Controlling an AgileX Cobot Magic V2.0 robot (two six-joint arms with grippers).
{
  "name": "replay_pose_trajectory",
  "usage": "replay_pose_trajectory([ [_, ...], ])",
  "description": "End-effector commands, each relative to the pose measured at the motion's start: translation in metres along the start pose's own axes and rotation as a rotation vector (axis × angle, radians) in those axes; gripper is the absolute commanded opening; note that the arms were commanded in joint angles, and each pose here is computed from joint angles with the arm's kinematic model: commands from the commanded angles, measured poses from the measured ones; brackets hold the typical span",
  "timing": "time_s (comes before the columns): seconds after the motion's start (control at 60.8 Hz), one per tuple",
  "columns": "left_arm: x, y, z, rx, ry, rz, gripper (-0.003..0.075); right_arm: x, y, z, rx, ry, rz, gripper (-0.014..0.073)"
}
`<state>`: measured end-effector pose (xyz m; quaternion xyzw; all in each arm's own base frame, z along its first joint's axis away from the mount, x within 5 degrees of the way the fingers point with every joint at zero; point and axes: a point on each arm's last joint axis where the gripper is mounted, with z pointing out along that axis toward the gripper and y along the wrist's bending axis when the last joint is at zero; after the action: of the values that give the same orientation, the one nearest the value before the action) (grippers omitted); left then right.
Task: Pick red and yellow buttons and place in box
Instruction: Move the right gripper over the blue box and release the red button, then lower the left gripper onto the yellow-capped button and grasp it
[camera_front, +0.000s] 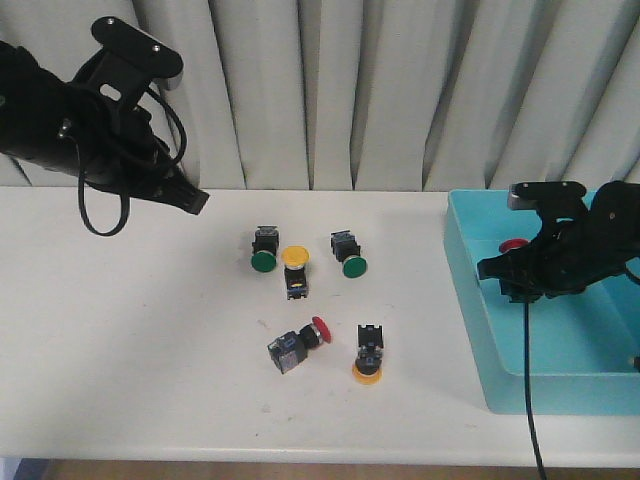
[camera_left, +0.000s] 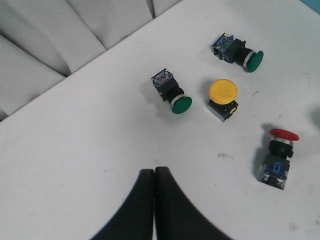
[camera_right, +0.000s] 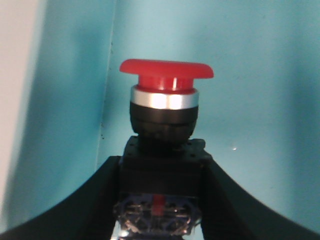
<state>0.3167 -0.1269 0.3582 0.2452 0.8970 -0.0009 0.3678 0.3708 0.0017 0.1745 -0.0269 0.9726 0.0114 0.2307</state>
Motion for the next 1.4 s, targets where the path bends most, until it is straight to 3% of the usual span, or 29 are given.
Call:
replay_pose_trajectory([
  [0.0, -0.013, 0.004, -0.022, -0.014, -0.131, -0.026, -0.0006, -0.017, -0.002, -0.008, -0.005, -0.047, 0.016, 0.0104],
  [0.23, -0.013, 0.004, -0.022, -0.012, -0.124, -0.033, 0.0004, -0.019, -0.001, 0.007, -0.02, 0.046, -0.023, 0.0328],
  [0.411, -0.012, 0.004, -0.022, -0.012, -0.111, -0.032, 0.0038, -0.022, 0.0, -0.002, -0.019, 0.023, -0.042, 0.0559],
  [0.543, -0.013, 0.004, -0.022, -0.013, -0.122, -0.032, 0.0085, -0.025, 0.0, -0.018, -0.019, 0.0, -0.044, 0.0651],
  [0.74, -0.019, 0.005, -0.022, -0.016, -0.186, -0.038, 0.0227, -0.032, 0.001, -0.062, -0.013, -0.089, -0.051, 0.0658],
  [1.069, -0.055, 0.007, -0.004, -0.016, -0.237, -0.08, 0.0592, -0.032, 0.011, -0.175, -0.051, -0.369, -0.028, 0.0617],
  [1.184, -0.071, 0.007, 0.01, 0.007, -0.229, -0.105, 0.0639, -0.025, 0.016, -0.212, -0.085, -0.467, -0.04, 0.061],
  [1.382, -0.09, -0.004, 0.057, 0.125, -0.159, -0.197, 0.0629, -0.009, 0.025, -0.253, -0.152, -0.545, -0.071, 0.0604],
])
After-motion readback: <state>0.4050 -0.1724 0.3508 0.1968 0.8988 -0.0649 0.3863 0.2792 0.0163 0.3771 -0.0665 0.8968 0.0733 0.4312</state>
